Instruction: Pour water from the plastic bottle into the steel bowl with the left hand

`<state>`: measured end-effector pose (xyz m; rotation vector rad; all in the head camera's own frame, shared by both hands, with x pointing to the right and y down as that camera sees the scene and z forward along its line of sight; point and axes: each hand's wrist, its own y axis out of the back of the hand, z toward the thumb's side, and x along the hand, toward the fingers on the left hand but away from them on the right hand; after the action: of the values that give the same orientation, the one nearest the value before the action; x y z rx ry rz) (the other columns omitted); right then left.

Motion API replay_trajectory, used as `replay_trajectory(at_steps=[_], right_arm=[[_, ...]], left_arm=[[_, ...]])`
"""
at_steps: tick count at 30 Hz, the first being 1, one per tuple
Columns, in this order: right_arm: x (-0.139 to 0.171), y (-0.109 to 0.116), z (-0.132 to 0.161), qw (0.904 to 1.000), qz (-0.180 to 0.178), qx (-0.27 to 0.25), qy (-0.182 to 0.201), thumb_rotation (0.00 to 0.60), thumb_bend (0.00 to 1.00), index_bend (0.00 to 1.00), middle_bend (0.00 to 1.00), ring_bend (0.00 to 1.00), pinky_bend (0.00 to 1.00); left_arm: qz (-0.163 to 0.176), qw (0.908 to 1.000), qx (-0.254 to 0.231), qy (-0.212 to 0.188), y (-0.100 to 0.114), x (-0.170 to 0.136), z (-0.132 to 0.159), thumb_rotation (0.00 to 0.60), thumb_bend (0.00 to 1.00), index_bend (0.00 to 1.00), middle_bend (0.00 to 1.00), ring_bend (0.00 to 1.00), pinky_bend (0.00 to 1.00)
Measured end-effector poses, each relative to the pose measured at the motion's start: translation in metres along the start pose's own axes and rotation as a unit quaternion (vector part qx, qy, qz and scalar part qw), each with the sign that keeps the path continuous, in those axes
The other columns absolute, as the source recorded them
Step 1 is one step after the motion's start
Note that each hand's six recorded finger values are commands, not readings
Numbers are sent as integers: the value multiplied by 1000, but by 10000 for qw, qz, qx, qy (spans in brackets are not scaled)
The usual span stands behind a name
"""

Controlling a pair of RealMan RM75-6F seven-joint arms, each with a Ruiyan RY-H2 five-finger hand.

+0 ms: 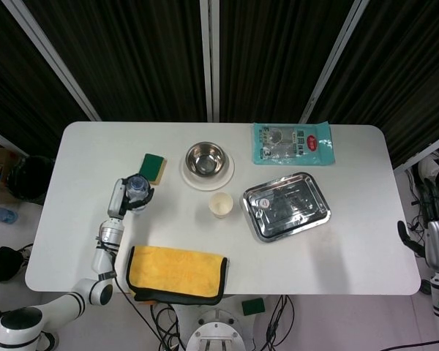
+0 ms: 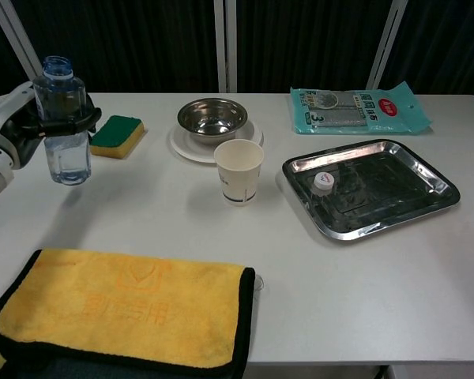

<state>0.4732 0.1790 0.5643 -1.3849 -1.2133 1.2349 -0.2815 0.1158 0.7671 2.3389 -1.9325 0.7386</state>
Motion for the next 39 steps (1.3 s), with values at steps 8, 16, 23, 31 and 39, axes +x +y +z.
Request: replay_trajectory(at_steps=[8,16,23,31,39], right_arm=[[0,-1,2,10000,39,26,18,600,350,0,0,0,0],[-1,-3,3,10000,78,27,10,600,349,0,0,0,0],[0,-3,1,10000,76,34,-7,600,350,0,0,0,0],[0,-4,1,9999,95,42,-16,600,350,0,0,0,0],[0,-4,1,9999,114,60,-39,600,351,0,0,0,0]], left_arm=[[96,9999,5,87,1,-8,-16,600,510,699,667,525,579],[91,9998,-125,148,-2,-14,-25,600,498,659,652,517,570],[2,9997,-145,177,-5,-16,-27,600,495,580,600,479,568],[-35,9997,-185,154,-7,-19,-28,600,467,471,569,467,567],[-46,9997,-220,121,-7,-22,-29,600,453,431,535,446,548]])
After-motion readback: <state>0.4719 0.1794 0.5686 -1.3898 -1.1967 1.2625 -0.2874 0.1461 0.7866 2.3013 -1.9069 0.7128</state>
